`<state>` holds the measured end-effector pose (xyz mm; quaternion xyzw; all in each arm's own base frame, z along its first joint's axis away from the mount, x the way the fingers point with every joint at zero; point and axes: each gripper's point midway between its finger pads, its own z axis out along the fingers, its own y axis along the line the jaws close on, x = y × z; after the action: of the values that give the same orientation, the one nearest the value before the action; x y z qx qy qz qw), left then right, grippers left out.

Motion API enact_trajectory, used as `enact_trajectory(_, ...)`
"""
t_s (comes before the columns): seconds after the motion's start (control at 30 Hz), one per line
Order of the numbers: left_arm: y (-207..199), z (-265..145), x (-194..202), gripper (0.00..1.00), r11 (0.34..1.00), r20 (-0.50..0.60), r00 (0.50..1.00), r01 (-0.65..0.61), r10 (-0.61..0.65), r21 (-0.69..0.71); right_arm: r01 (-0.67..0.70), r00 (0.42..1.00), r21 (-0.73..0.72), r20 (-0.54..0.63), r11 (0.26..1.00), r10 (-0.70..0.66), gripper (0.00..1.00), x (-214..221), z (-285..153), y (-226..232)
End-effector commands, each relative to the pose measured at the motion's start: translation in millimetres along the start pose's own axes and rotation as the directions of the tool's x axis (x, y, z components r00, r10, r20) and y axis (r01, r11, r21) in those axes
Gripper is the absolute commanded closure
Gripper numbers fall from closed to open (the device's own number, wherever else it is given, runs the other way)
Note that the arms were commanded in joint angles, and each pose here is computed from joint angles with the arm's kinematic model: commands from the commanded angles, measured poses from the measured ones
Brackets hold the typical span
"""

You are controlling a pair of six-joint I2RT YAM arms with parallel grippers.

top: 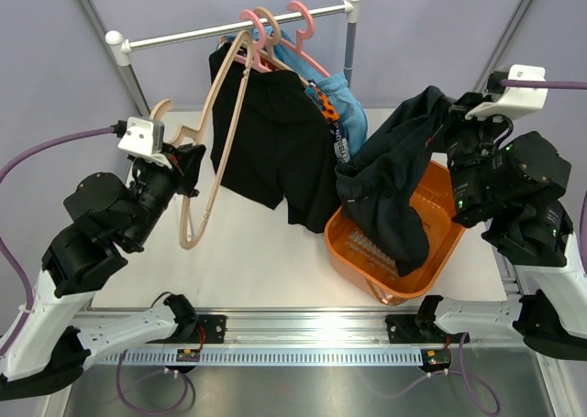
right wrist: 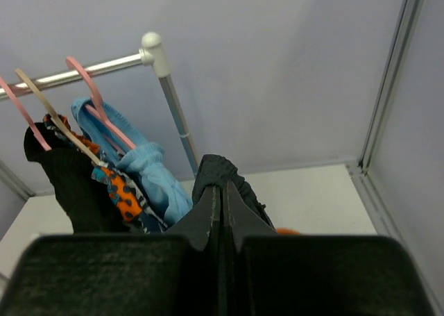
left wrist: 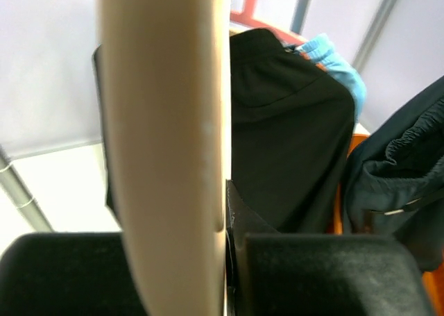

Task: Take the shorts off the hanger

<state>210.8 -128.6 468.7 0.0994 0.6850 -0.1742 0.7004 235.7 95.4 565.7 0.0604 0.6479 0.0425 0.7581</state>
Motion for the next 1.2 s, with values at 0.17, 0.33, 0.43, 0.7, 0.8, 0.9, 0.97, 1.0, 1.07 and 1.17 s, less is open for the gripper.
enact_trajectory(0.17, 39, -19, -22, 1.0, 0.984, 0.052, 0.998, 0.027, -0.018, -0.178, -0.136, 0.93, 0.059, -0.337, 0.989, 0.148, 0.94, 153, -43, -20)
enact_trajectory(0.33, 47, -28, -26, 1.0, 0.978, 0.03, 0.999, 0.023, -0.017, -0.205, -0.097, 0.876, 0.109, -0.463, 0.989, 0.137, 0.67, 244, -65, -29)
enact_trajectory(0.43, 54, -33, -23, 1.0, 0.97, 0.006, 1.0, 0.019, -0.018, -0.242, -0.109, 0.869, 0.113, -0.472, 0.988, 0.15, 0.43, 254, -70, -34)
enact_trajectory(0.7, 54, -36, 11, 1.0, 0.964, -0.176, 0.984, -0.026, -0.022, -0.265, -0.147, 0.886, 0.083, -0.432, 0.986, 0.169, 0.3, 233, -71, -40)
enact_trajectory(0.8, 54, -29, 25, 1.0, 0.954, -0.248, 0.969, -0.077, 0.004, -0.289, -0.158, 0.888, 0.066, -0.427, 0.985, 0.171, 0.28, 232, -68, -33)
enact_trajectory(0.9, 51, -16, 34, 1.0, 0.955, -0.314, 0.949, -0.102, 0.01, -0.28, -0.152, 0.887, 0.042, -0.436, 0.987, 0.155, 0.28, 233, -67, -27)
enact_trajectory(0.97, 49, -7, 32, 1.0, 0.962, -0.33, 0.944, -0.096, 0.006, -0.257, -0.158, 0.887, 0.023, -0.436, 0.987, 0.152, 0.28, 232, -65, -20)
enact_trajectory(1.0, 61, 2, 34, 1.0, 0.948, -0.346, 0.938, -0.099, -0.012, -0.303, -0.16, 0.887, 0.019, -0.435, 0.987, 0.153, 0.28, 231, -65, -19)
enact_trajectory(1.07, 60, 15, 26, 1.0, 0.963, -0.341, 0.939, -0.065, -0.03, -0.261, -0.165, 0.889, -0.002, -0.434, 0.986, 0.148, 0.27, 229, -63, -13)
enact_trajectory(1.17, 73, 40, 23, 1.0, 0.961, -0.363, 0.931, -0.056, -0.048, -0.271, -0.16, 0.895, -0.026, -0.426, 0.987, 0.134, 0.26, 224, -58, -4)
